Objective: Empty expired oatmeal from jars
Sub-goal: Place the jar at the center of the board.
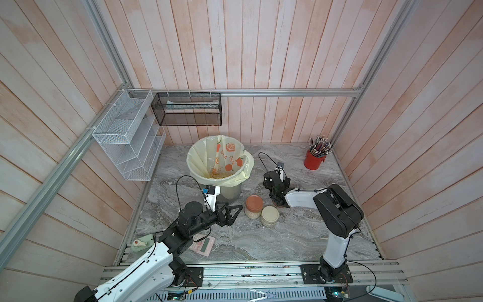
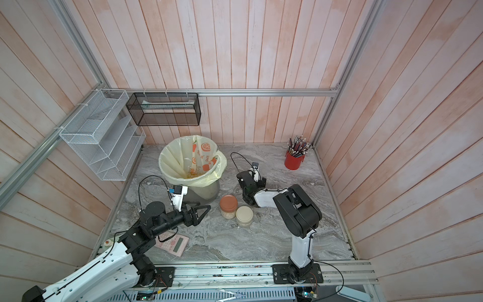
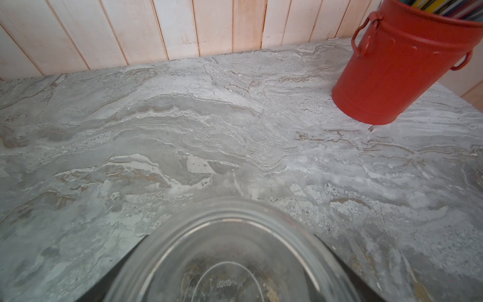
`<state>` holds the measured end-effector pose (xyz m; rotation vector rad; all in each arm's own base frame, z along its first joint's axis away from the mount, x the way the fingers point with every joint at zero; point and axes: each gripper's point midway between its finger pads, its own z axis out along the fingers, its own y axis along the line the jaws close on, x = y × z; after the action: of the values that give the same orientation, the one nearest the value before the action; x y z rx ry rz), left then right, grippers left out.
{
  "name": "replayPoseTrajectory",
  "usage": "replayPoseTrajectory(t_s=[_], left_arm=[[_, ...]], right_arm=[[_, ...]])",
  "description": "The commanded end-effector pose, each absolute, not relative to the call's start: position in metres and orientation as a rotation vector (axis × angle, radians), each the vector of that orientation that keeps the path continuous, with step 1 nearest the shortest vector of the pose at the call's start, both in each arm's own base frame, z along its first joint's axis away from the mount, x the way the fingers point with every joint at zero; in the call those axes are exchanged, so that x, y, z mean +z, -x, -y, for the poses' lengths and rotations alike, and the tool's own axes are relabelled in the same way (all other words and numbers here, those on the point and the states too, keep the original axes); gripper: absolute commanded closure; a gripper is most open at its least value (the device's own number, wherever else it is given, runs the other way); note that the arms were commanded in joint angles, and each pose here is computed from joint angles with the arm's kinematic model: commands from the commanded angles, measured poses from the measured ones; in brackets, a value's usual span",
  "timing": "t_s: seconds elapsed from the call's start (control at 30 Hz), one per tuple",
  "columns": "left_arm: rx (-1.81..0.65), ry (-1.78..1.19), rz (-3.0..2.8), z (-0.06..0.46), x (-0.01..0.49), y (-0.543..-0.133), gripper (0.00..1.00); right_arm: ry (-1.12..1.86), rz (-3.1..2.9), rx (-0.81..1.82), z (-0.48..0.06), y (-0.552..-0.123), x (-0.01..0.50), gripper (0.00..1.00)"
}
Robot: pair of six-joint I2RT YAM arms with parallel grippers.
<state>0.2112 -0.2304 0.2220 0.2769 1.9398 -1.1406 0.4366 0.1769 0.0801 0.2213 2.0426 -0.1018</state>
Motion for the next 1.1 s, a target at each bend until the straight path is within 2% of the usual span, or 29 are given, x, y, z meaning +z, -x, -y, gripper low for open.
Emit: replayPoseTrajectory(t_s=[0.0,0.13,0.7,1.07], left_arm=[[-1.144,-0.286,-1.923,0.231,0.221,-0.211,0.0],[-1.143,-0.289,-1.934,0.232,0.218,-0.212,0.0],[-1.197,-0.221,-1.953,0.227,0.2,-0.204,0.0],[-1.153,-0.166,-1.992,0.21,0.182,-0.196,0.0]], right_arm=[[-0.233,-2.064,-0.11,-0.175,-0.428,0.077,0.1],[-0.247,-2.067,-0.094,-0.175,-0.424,0.08,0.02],[-0.258,-2.021,-0.04,-0.174,-0.399,0.117,0.02],[-0.278,-1.969,-0.017,-0.169,-0.339,0.153,0.02]])
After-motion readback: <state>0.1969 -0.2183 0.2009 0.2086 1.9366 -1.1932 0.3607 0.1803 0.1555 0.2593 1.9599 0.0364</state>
